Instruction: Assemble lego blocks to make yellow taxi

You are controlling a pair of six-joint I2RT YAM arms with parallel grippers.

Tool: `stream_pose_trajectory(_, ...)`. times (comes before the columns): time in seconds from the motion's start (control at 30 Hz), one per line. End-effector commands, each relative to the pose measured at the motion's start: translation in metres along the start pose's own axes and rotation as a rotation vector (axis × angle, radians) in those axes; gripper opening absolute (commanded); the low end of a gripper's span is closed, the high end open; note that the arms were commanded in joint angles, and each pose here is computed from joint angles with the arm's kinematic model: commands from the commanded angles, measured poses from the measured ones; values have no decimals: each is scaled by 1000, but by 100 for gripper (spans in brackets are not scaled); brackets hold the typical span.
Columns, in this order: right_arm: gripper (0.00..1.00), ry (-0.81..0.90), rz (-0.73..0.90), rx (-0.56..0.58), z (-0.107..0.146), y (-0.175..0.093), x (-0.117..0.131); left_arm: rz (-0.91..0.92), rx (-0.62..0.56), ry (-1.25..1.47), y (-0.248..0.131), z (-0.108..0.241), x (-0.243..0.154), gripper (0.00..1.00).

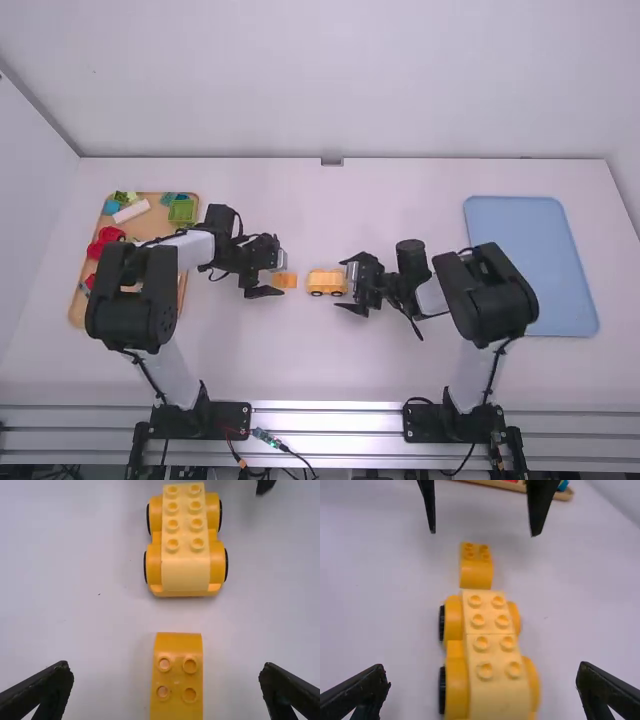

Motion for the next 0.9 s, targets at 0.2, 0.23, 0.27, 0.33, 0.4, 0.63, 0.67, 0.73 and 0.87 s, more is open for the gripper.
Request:
stream_pose_trajectory(0.2, 99, 75, -114, -101, 8, 22, -18, -2, -51, -6, -5, -8, -4, 99)
stream_pose_trajectory(0.23, 99, 78, -120, -99, 9, 24, -19, -2, -51, -7, -5, -8, -4, 99)
stream_pose_trajectory(0.27, 99, 88, -129, -98, 12, 26, -21, -1, -51, -7, -5, -8, -4, 99)
stream_pose_trajectory(0.33, 99, 108, -153, -111, 15, 29, -22, -2, -51, -7, -5, -8, -4, 99)
stream_pose_trajectory(0.4, 99, 113, -170, -126, 15, 30, -22, -2, -51, -6, -5, -8, -4, 99)
stream_pose_trajectory(0.63, 99, 123, -172, -109, 16, 32, -19, 3, -50, -11, -2, -5, -9, 99)
stream_pose_trajectory(0.67, 99, 117, -153, -74, 18, 36, -16, -3, -54, -4, 0, -2, -12, 99)
stream_pose_trajectory(0.73, 100, 100, -139, -44, 19, 42, -13, -4, -57, 8, 5, -1, -15, 99)
stream_pose_trajectory(0.87, 98, 94, -131, -3, 16, 53, -8, -10, -65, 34, 11, 1, -22, 99)
Point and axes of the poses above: each hand's point on the last joint's axis, 136 mm out from that joint toward the fingers, its own y axis out along the fingers, its own x axis along the line the jaws close on, z = x × y, the point moved 8 cm from there along -y, back along the fingers, and after that the axes turned 1 degree about -y, right-handed, at the moved point
